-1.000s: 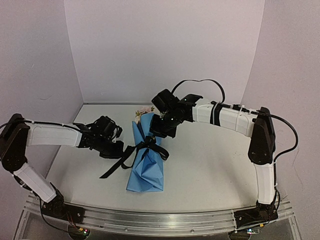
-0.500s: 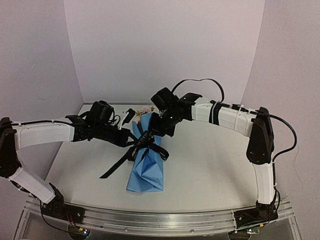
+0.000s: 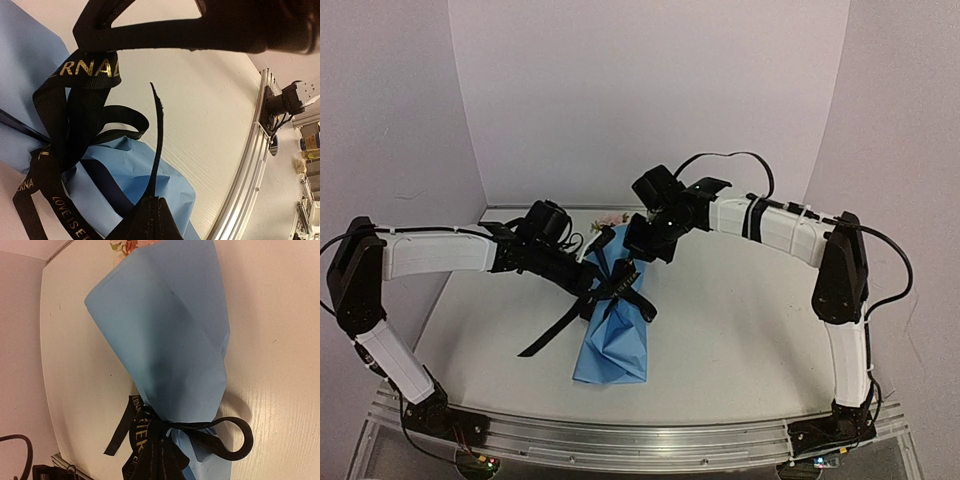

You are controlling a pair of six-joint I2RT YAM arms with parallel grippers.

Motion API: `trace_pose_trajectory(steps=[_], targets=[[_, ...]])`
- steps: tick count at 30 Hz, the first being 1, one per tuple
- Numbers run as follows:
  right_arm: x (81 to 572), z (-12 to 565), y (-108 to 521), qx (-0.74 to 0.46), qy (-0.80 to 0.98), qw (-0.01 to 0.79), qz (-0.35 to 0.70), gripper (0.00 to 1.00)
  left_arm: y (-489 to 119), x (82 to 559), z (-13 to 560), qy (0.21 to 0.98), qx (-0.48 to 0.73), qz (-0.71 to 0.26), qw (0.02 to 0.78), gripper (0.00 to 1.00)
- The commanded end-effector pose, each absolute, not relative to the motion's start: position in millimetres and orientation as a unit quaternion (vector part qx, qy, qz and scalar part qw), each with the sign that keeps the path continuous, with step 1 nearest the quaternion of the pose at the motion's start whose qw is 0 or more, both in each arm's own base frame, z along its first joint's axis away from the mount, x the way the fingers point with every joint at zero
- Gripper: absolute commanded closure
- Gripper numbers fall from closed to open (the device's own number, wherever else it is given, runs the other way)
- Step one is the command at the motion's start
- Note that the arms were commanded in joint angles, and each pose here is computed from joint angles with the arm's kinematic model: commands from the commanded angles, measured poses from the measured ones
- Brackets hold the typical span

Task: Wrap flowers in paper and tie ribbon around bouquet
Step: Cross the right side of the half-tied ribbon on the folded bouquet.

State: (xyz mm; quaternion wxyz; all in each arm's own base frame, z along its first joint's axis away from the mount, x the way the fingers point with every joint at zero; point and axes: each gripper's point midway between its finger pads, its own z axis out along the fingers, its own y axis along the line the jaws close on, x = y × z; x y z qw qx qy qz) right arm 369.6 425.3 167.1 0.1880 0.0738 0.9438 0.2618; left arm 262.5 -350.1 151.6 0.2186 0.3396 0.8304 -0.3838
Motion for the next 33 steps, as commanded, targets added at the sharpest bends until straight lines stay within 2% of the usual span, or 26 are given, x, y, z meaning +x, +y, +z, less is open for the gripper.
trace_pose_trajectory(steps=[1, 16, 23, 27, 33], targets=[[376, 197, 428, 0.062, 0.933, 0.213, 0.281, 1.00, -362, 271, 165, 0.821, 0.361, -0.382, 0.223, 1.00], [374, 194, 430, 0.048, 0.935, 0.210, 0.281, 1.00, -372, 295, 137, 0.855, 0.347, -0.336, 0.189, 0.99], [371, 186, 428, 0.051, 0.938, 0.203, 0.275, 1.00, -371, 303, 142, 0.855, 0.324, -0.339, 0.220, 0.80], [371, 182, 428, 0.051, 0.940, 0.200, 0.273, 1.00, -372, 305, 151, 0.849, 0.318, -0.346, 0.239, 0.75], [369, 182, 428, 0.044, 0.940, 0.198, 0.273, 1.00, -362, 303, 196, 0.820, 0.309, -0.369, 0.310, 0.68]])
